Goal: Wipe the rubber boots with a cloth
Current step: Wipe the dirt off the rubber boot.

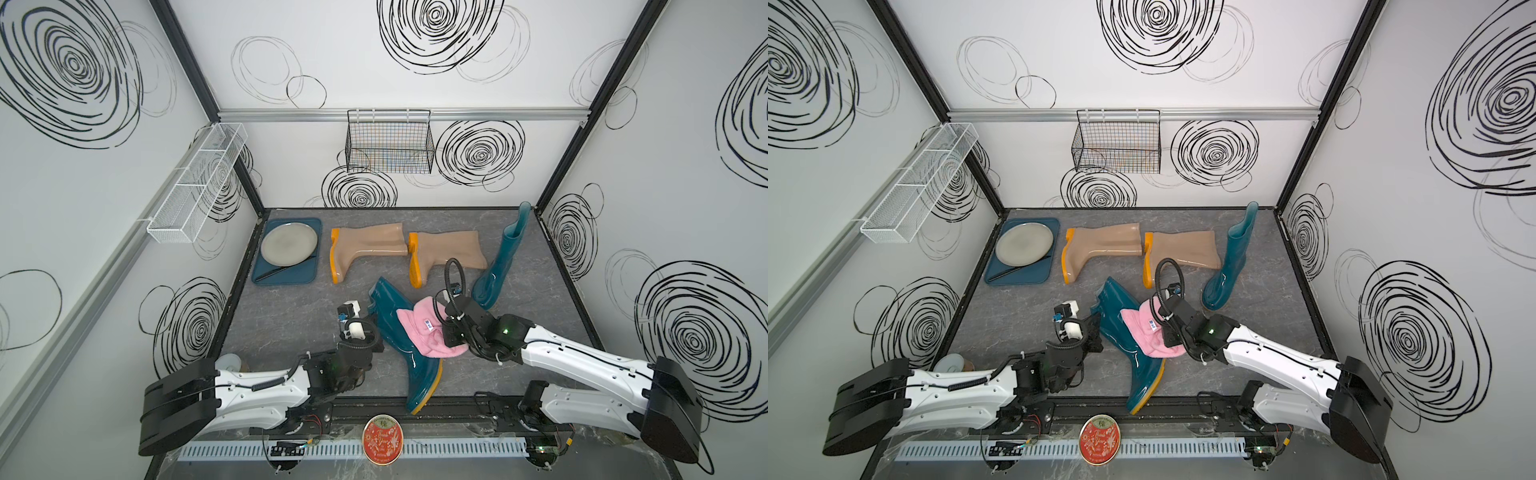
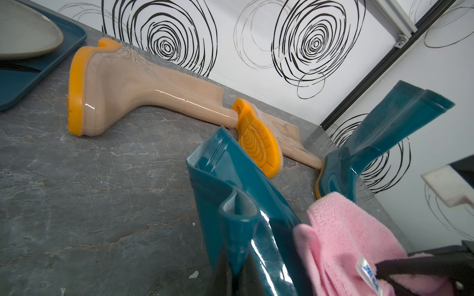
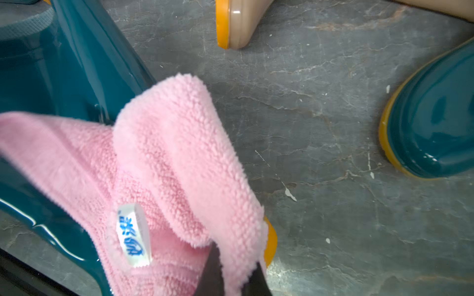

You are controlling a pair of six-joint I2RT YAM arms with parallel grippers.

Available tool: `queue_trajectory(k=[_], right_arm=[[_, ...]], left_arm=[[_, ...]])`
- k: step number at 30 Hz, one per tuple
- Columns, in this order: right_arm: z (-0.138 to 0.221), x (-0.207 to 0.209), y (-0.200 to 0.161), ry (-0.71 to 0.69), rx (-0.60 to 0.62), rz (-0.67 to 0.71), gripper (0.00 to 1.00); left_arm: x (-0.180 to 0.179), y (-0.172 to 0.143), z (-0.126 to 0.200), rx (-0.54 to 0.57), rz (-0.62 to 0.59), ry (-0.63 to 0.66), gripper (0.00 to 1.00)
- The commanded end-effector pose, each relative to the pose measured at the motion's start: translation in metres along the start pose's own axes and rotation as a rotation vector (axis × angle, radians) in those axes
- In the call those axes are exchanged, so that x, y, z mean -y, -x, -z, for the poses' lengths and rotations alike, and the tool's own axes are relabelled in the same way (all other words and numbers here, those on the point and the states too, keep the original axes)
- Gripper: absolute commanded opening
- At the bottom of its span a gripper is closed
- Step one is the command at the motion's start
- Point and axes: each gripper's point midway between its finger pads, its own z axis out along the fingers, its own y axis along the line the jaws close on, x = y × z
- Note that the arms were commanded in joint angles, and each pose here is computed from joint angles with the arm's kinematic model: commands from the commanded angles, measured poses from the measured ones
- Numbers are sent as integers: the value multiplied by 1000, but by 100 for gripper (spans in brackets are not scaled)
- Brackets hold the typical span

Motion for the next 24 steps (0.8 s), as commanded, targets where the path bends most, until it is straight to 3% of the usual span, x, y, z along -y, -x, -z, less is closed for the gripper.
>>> queue_trajectory(k=[1,5,9,13,20,24], right_arm=[[5,-30,-17,95,-24,75,0],[24,-100,-45,282,-16,263,0],[25,-123,-69,356,-88,328,0],[5,-87,-53,198,-96,257,0],[-11,24,-2,-55,-64,-80,0],[-9,29,7,-44,-49,-77,0]], left_arm=[[7,10,2,32,70,-30,0],[6,10,1,36,68,-27,0],[7,10,0,36,65,-28,0],[9,10,-2,32,63,-33,0],[7,9,0,26,79,-34,0],[2,6,2,26,83,-27,0]])
